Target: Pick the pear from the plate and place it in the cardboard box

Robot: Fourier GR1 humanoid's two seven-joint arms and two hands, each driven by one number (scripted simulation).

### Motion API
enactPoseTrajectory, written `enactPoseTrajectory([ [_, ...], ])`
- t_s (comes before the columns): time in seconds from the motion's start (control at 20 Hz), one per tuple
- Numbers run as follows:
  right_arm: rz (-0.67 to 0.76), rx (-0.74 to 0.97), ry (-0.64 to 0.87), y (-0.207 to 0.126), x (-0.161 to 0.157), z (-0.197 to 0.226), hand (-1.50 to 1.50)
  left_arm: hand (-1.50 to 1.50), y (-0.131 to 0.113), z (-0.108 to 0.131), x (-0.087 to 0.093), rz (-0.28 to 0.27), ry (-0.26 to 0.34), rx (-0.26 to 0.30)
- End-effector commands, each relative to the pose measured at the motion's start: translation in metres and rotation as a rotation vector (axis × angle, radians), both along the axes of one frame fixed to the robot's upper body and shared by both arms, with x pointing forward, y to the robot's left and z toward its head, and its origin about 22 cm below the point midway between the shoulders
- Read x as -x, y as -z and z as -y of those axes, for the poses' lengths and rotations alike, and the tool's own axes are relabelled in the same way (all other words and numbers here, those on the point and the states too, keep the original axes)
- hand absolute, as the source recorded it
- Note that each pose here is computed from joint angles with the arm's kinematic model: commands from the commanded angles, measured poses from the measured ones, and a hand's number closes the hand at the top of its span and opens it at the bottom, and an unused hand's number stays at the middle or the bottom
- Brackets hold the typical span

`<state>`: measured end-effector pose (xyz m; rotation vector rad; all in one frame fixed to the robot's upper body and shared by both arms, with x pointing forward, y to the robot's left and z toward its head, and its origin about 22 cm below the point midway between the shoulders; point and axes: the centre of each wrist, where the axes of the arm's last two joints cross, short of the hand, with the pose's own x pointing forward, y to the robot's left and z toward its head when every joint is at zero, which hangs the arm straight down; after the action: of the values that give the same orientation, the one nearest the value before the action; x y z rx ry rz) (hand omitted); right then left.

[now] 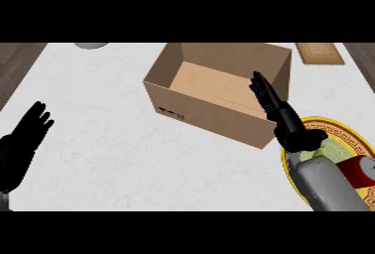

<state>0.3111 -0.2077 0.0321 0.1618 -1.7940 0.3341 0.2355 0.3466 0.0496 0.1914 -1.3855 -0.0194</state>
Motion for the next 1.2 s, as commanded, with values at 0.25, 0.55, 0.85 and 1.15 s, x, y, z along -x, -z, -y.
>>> enactPoseTrajectory([
  [0.25, -0.096, -0.130, 0.551, -0.045, -0.024, 0.119, -1.50, 0.00, -0.006, 0.014, -0.004, 0.135, -0.013, -0.254],
  [0.55, -0.320, 0.071, 1.047, 0.001, 0.003, 0.172, -1.50, 0.00, 0.027, 0.038, 0.010, 0.061, 0.025, -0.210],
  [0.85, -0.402, 0.377, 0.849, -0.009, 0.030, 0.195, -1.50, 0.00, 0.035, 0.052, -0.004, 0.064, -0.003, -0.262],
  [1.15, -0.609, 0.740, 0.631, -0.075, 0.020, 0.216, -1.50, 0.00, 0.031, 0.049, -0.004, 0.063, 0.015, -0.252],
])
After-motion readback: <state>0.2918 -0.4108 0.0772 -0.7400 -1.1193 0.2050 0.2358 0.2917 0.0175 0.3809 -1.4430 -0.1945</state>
